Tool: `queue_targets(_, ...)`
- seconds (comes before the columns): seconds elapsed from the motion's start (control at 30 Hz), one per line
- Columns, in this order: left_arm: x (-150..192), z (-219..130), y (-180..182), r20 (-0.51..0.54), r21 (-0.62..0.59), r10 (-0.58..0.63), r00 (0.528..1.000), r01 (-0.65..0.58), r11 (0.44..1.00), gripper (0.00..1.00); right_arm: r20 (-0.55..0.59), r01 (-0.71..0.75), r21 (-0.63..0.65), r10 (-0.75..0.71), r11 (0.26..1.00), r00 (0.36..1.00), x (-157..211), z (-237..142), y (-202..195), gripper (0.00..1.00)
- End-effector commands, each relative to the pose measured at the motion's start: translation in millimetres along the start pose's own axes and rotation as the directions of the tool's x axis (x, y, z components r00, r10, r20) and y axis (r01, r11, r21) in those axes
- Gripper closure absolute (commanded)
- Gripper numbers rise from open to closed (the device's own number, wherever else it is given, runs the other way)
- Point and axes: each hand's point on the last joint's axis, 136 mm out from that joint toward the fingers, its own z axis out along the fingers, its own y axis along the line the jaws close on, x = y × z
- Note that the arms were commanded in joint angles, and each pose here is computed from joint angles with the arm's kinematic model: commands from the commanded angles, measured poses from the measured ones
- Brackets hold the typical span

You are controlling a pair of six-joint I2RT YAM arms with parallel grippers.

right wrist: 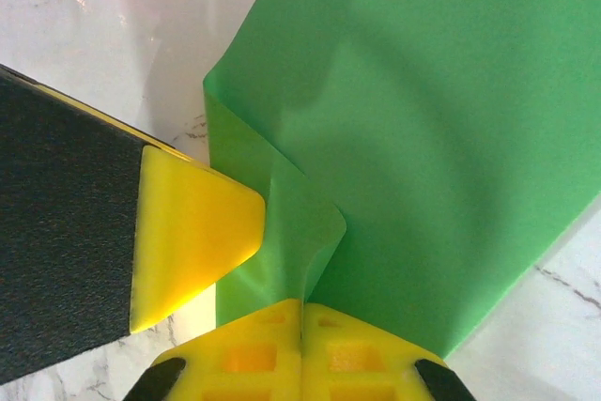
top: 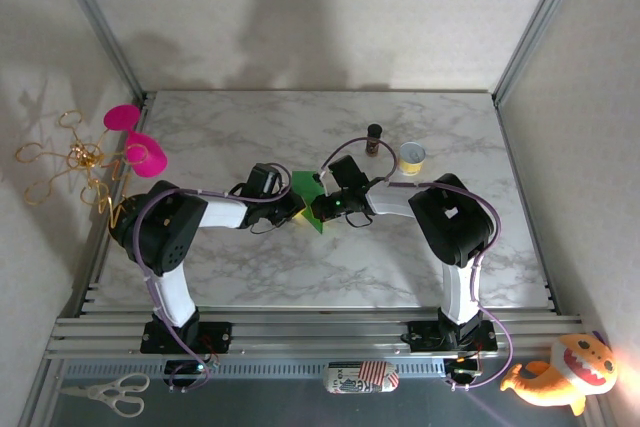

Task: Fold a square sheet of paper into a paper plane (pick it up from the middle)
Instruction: Third fold the triangle at the center of the table.

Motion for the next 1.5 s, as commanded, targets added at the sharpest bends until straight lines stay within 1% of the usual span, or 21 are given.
queue_targets(0.0,4,4,19,0.0,-0.065,-0.009,1.0,0.009,0.998,0.91,-0.108,-0.057,0.085,0.067,0.995,0.992,34,12,-27,0.94)
queue_targets(0.1,4,5,24,-0.001,-0.086,-0.014,1.0,0.014,0.996,0.91,-0.098,-0.064,0.08,0.072,0.995,0.993,30,11,-25,0.93)
queue_targets(0.2,5,4,30,-0.001,-0.113,-0.02,1.0,0.019,0.993,0.91,-0.067,-0.076,0.053,0.08,0.996,0.995,19,4,-17,0.9)
queue_targets(0.37,6,5,33,-0.007,-0.134,-0.02,1.0,0.019,0.991,0.91,0.011,-0.105,0.004,0.104,0.995,0.994,-8,-17,-1,0.79)
queue_targets(0.43,6,5,32,-0.01,-0.13,-0.02,1.0,0.018,0.991,0.91,0.05,-0.118,0.006,0.118,0.993,0.992,-17,-29,1,0.74)
queue_targets(0.57,4,5,27,-0.01,-0.118,-0.017,1.0,0.016,0.993,0.91,0.103,-0.15,0.026,0.147,0.988,0.984,-23,-48,-3,0.71)
queue_targets(0.67,3,5,22,-0.012,-0.107,-0.018,1.0,0.017,0.994,0.91,0.105,-0.142,0.001,0.142,0.99,0.984,-22,-55,5,0.73)
queue_targets(0.8,3,5,18,-0.014,-0.099,-0.02,1.0,0.019,0.995,0.91,0.075,-0.106,-0.102,0.114,0.989,0.991,-15,-58,28,0.78)
queue_targets(0.9,2,5,16,-0.015,-0.094,-0.023,1.0,0.021,0.995,0.91,0.027,-0.098,-0.13,0.102,0.987,0.994,-5,-51,36,0.84)
queue_targets(1.0,3,6,14,-0.017,-0.09,-0.025,1.0,0.023,0.996,0.91,-0.019,-0.084,-0.16,0.082,0.984,0.996,3,-40,47,0.88)
queue_targets(1.13,4,6,13,-0.024,-0.086,-0.025,0.999,0.023,0.996,0.91,-0.041,-0.087,-0.144,0.082,0.986,0.996,6,-31,46,0.89)
queue_targets(1.17,4,6,12,-0.024,-0.085,-0.025,0.999,0.023,0.996,0.91,-0.059,-0.074,-0.153,0.066,0.986,0.996,11,-26,54,0.89)
queue_targets(1.23,4,6,11,-0.024,-0.082,-0.025,0.999,0.023,0.996,0.91,-0.078,-0.077,-0.148,0.066,0.986,0.995,16,-21,54,0.9)
queue_targets(1.47,4,6,6,-0.029,-0.068,-0.02,0.999,0.018,0.998,0.91,-0.11,-0.099,-0.08,0.09,0.992,0.99,28,-11,39,0.9)
